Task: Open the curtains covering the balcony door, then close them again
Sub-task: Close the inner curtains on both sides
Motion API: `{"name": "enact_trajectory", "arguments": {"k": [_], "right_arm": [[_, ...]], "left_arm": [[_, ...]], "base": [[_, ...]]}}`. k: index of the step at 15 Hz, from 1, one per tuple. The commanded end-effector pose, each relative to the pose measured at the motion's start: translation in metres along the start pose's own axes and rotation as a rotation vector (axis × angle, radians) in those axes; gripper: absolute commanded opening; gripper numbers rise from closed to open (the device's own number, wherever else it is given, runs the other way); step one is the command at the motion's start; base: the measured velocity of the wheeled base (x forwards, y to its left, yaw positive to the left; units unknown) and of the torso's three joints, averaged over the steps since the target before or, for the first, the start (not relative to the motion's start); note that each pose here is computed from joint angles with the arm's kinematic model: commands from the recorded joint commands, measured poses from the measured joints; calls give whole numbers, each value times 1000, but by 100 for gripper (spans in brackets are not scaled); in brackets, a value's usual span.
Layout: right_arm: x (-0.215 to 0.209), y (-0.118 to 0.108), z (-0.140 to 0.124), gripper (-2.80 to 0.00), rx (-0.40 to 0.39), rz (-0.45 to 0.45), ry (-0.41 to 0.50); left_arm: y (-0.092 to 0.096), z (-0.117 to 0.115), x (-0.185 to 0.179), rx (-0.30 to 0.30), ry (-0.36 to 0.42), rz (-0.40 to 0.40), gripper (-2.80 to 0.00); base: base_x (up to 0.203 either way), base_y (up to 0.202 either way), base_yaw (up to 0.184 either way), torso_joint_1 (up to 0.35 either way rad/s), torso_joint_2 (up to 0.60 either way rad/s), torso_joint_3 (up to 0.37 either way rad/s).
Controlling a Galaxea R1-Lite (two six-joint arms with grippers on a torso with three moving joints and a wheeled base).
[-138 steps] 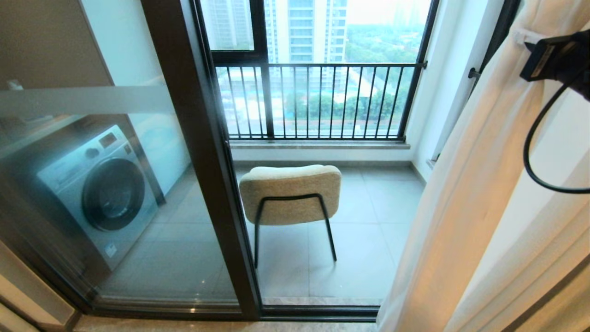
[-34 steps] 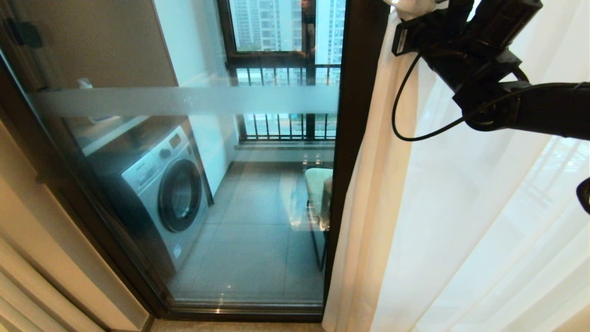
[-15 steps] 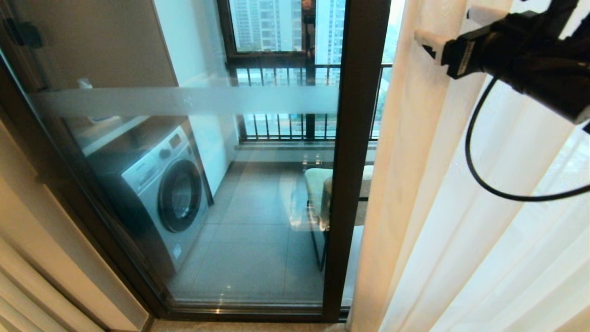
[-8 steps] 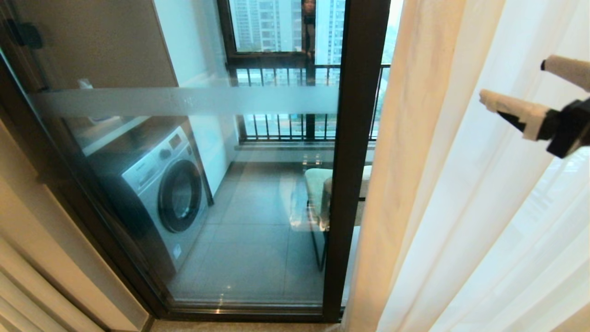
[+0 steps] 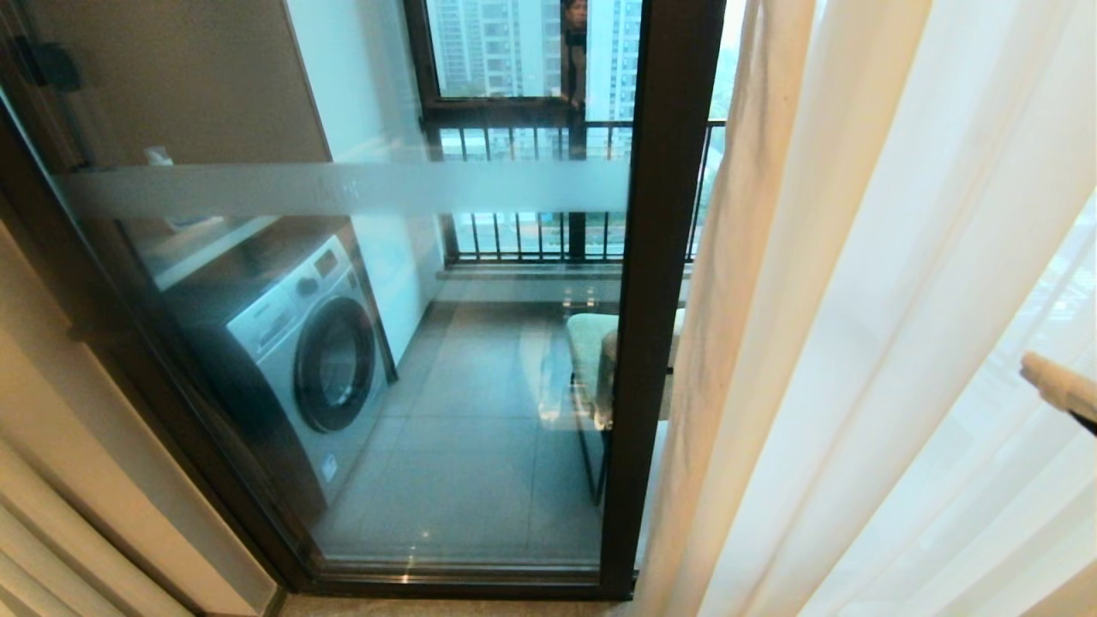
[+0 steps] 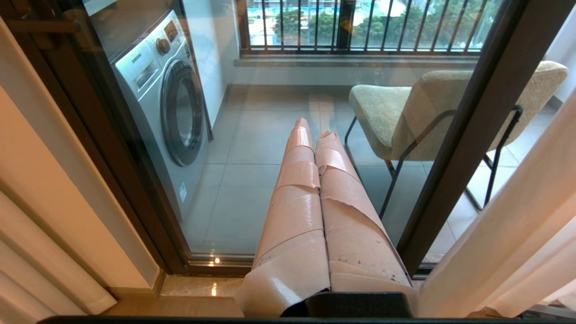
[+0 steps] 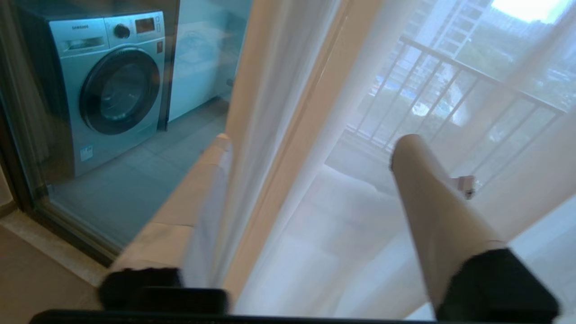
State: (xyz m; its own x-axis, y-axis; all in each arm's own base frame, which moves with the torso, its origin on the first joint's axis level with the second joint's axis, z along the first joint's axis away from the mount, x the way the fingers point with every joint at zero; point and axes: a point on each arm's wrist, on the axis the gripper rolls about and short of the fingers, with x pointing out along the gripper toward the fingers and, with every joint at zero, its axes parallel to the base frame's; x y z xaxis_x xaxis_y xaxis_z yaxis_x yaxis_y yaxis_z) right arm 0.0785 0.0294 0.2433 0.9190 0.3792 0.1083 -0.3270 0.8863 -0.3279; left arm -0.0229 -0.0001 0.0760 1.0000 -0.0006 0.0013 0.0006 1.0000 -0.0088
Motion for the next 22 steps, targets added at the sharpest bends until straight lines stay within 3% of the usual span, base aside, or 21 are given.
{"name": "enact_trajectory", "arguments": {"k": [1, 6, 9, 13, 16, 18, 22], "right_arm": [[-26, 7, -17, -280, -3, -6, -15], [-46, 18, -58, -280, 8, -56, 82], [-55, 24, -82, -280, 76, -136, 159], [-77, 35, -107, -280, 119, -209, 162], [-90, 42, -119, -280, 161, -291, 224], [-99, 48, -124, -280, 205, -317, 223], [-113, 57, -132, -280, 210, -311, 170]], "left_arm": [[0, 0, 0, 0, 0, 1, -280], [0, 0, 0, 0, 0, 1, -280], [0, 0, 0, 1, 0, 1, -280], [0, 0, 0, 0, 0, 1, -280], [0, 0, 0, 0, 0, 1, -280], [0, 0, 0, 0, 0, 1, -280], [0, 0, 0, 1, 0, 1, -280]], "base": [[0, 0, 0, 0, 0, 0], [0, 0, 0, 0, 0, 0], [0, 0, 0, 0, 0, 0], [0, 0, 0, 0, 0, 0], [0, 0, 0, 0, 0, 0], [0, 0, 0, 0, 0, 0], [0, 0, 0, 0, 0, 0]]}}
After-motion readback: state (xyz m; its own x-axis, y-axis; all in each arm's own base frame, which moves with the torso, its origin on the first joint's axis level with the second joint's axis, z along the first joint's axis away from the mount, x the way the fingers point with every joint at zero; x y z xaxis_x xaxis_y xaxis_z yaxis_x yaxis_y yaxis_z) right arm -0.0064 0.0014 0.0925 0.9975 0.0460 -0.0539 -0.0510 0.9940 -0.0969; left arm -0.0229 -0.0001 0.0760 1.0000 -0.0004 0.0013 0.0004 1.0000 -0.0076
